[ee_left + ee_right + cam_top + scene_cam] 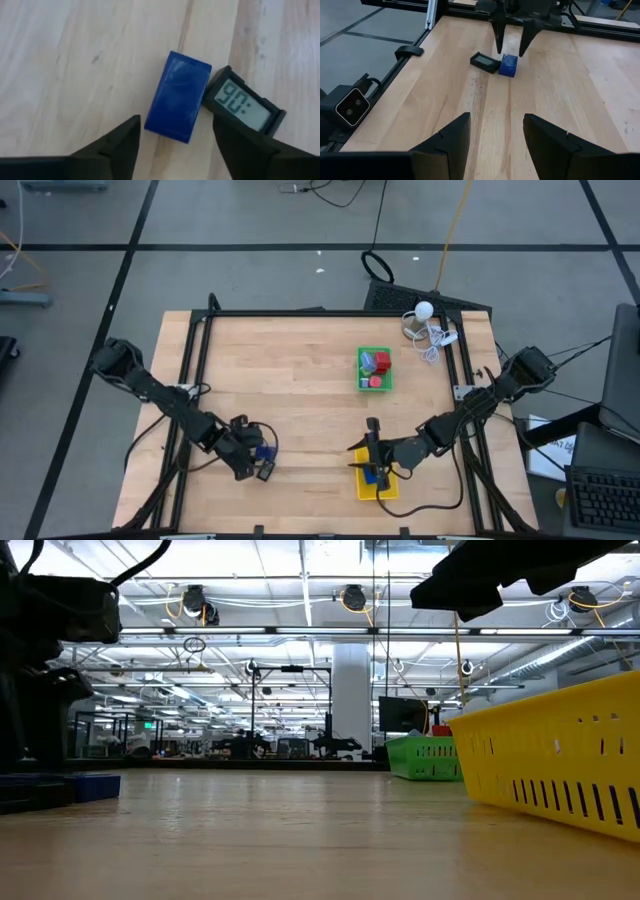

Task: Pick & Place Office items
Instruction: Put the dark blue digital timer into the yellow bin

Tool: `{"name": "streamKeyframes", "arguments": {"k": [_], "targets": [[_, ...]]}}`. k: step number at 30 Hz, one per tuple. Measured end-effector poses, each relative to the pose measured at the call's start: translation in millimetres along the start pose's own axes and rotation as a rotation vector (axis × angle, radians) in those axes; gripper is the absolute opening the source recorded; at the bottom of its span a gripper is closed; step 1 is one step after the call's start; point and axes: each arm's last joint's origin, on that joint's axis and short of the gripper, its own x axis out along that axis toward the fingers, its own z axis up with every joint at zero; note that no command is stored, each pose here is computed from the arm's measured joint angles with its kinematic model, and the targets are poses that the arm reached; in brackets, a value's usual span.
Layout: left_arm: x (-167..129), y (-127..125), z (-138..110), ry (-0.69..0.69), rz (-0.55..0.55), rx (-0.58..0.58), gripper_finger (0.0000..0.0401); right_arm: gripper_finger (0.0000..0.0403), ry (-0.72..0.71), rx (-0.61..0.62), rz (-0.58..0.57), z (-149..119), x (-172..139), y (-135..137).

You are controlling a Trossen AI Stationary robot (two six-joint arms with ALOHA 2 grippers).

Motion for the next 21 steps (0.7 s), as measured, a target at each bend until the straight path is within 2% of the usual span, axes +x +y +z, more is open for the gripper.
{"name": "streamKeyframes", "arguments": {"k": [4, 8, 15, 21], "targets": [[5.0, 3.6, -2.8, -0.061, 0.007, 0.039, 0.0278, 0.0171, -0.001, 0.0, 0.0, 0.2, 0.0, 0.0], [9.1, 10.4, -9.2, -0.079, 0.049, 0.04, 0.0286, 0.0171, -0.001, 0.0, 0.0, 0.1, 0.0, 0.0], [14.9, 14.8, -15.8, -0.119, 0.022, 0.036, 0.0269, 0.0171, 0.0, 0.0, 0.001, 0.0, 0.0, 0.1], [14.8, 14.8, -13.6, -0.172, 0.057, 0.131, 0.0247, 0.0171, 0.001, -0.001, 0.001, -0.1, 0.0, 0.1]]}}
